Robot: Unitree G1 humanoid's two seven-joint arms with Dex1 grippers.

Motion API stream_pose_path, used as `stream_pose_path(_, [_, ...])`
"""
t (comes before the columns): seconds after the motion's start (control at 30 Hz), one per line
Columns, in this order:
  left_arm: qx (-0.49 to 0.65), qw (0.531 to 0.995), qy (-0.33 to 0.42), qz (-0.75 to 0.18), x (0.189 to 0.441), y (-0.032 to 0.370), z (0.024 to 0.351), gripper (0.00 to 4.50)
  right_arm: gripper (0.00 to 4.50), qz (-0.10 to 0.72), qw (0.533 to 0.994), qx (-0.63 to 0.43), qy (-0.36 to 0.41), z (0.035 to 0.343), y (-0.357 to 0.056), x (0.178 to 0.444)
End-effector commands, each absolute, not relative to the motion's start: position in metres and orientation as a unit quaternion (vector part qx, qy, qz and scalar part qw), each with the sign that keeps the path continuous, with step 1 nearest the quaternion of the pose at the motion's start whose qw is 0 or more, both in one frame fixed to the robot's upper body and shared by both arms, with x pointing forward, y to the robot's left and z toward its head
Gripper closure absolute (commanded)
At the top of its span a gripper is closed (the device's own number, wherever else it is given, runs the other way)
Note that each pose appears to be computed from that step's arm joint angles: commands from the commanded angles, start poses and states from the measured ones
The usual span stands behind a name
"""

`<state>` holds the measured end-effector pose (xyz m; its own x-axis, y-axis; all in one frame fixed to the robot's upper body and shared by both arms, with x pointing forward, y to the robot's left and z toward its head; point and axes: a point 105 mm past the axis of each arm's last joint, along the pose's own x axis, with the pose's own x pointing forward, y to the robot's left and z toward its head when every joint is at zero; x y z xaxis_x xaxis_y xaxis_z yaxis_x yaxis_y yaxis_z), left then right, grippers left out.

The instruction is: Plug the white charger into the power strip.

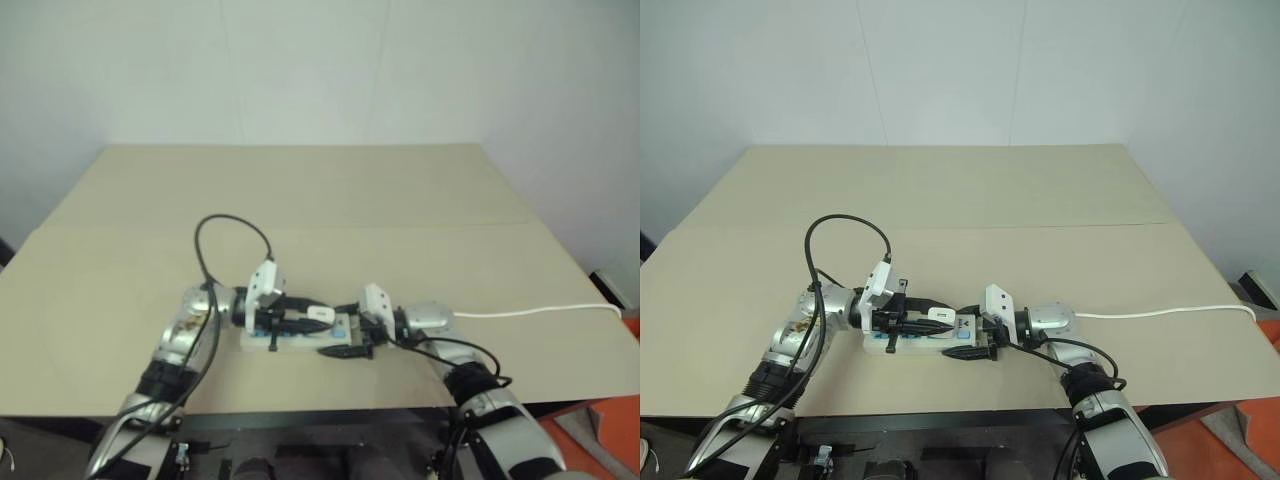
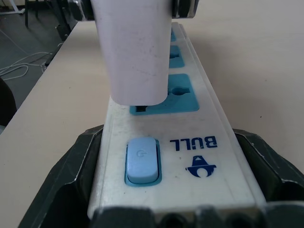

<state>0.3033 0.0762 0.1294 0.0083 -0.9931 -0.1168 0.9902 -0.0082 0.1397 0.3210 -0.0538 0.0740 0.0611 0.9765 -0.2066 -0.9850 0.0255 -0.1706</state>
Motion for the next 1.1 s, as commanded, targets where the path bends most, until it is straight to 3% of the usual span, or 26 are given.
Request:
stream_pose_path(0.03, [0.103,0.705,-0.007,-0.702,0.306,0.078,0.128,3.47,1.07,0.687,0.714,-0.136,0.021,0.07,-0.053,0.318])
stream_pose_path(0.6, [0.098,0.706,0.012,-0.701,0.307,0.088,0.122,3.47,1.07,0.688,0.713,-0.137,0.023,0.07,-0.054,0.318])
stream_pose_path(1.1, [0.073,0.732,0.029,-0.676,0.305,0.096,0.094,3.47,1.07,0.688,0.712,-0.138,0.023,0.071,-0.053,0.319])
